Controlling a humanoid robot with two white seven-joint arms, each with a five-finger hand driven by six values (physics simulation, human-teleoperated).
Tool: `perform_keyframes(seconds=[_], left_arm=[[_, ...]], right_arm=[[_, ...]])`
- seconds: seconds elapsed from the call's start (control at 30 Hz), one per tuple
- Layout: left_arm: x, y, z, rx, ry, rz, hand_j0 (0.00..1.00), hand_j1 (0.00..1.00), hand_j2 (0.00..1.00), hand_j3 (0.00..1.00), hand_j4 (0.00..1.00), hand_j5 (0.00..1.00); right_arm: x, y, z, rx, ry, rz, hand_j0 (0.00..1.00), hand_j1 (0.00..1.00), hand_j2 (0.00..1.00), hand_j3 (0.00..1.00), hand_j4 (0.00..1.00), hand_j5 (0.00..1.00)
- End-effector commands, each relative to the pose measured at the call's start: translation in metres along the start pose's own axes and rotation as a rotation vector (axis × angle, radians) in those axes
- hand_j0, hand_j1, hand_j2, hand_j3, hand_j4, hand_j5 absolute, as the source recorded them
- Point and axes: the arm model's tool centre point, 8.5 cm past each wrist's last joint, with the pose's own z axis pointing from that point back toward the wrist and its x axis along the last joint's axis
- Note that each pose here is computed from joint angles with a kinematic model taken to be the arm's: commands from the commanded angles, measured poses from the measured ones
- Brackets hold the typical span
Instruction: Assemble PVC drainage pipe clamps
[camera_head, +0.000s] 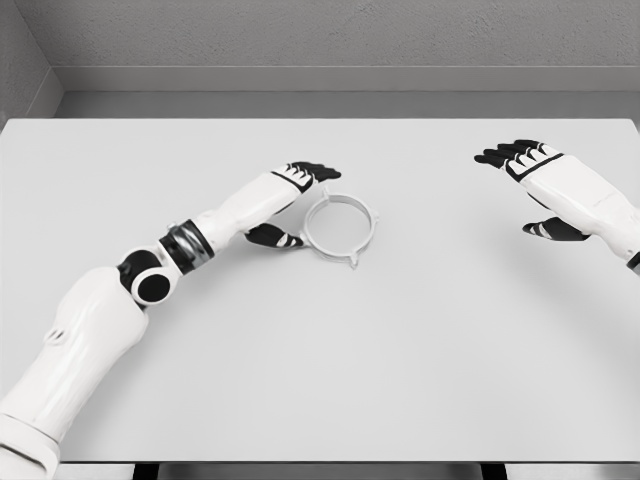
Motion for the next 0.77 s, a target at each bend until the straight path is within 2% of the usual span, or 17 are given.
perform_keyframes(seconds=[0.0, 0.1, 0.27, 0.33, 0.4, 0.47, 0.57, 0.63, 0.73], left_arm=[[0.0, 0.0, 0.0, 0.005, 0.001, 0.006, 1.0, 1.0, 1.0, 1.0, 1.0, 1.0], [-0.001, 0.002, 0.0, 0.005, 0.002, 0.004, 1.0, 1.0, 1.0, 1.0, 1.0, 1.0], [-0.022, 0.031, 0.022, 0.026, 0.047, -0.042, 1.0, 1.0, 1.0, 1.0, 1.0, 1.0], [-0.043, 0.059, 0.049, 0.039, 0.109, -0.094, 1.0, 1.0, 1.0, 1.0, 1.0, 1.0], [-0.071, 0.098, 0.096, 0.071, 0.206, -0.146, 1.0, 1.0, 1.0, 1.0, 1.0, 1.0], [-0.084, 0.117, 0.122, 0.075, 0.26, -0.178, 1.0, 1.0, 1.0, 1.0, 1.0, 1.0], [-0.099, 0.145, 0.165, 0.047, 0.341, -0.247, 1.0, 1.0, 1.0, 1.0, 1.0, 1.0], [-0.109, 0.152, 0.182, 0.063, 0.392, -0.243, 1.0, 1.0, 1.0, 1.0, 1.0, 1.0], [-0.11, 0.152, 0.183, 0.062, 0.395, -0.242, 1.0, 1.0, 1.0, 1.0, 1.0, 1.0]], right_arm=[[0.0, -0.001, 0.0, -0.004, 0.001, -0.005, 1.0, 1.0, 1.0, 1.0, 1.0, 1.0], [0.0, -0.001, 0.0, -0.003, 0.0, -0.005, 1.0, 1.0, 1.0, 1.0, 1.0, 1.0], [0.0, -0.001, 0.0, -0.005, 0.0, -0.005, 1.0, 1.0, 1.0, 1.0, 1.0, 1.0], [0.0, -0.001, 0.0, -0.003, 0.0, -0.005, 1.0, 1.0, 1.0, 1.0, 1.0, 1.0], [0.0, -0.001, 0.0, -0.003, 0.0, -0.005, 1.0, 1.0, 1.0, 1.0, 1.0, 1.0], [0.0, -0.001, 0.0, -0.004, 0.001, -0.005, 1.0, 1.0, 1.0, 1.0, 1.0, 1.0], [0.0, -0.001, 0.0, -0.004, 0.001, -0.005, 1.0, 1.0, 1.0, 1.0, 1.0, 1.0], [0.0, -0.001, 0.0, -0.006, 0.001, -0.005, 1.0, 1.0, 1.0, 1.0, 1.0, 1.0], [0.0, -0.001, 0.0, -0.003, 0.0, -0.005, 1.0, 1.0, 1.0, 1.0, 1.0, 1.0]])
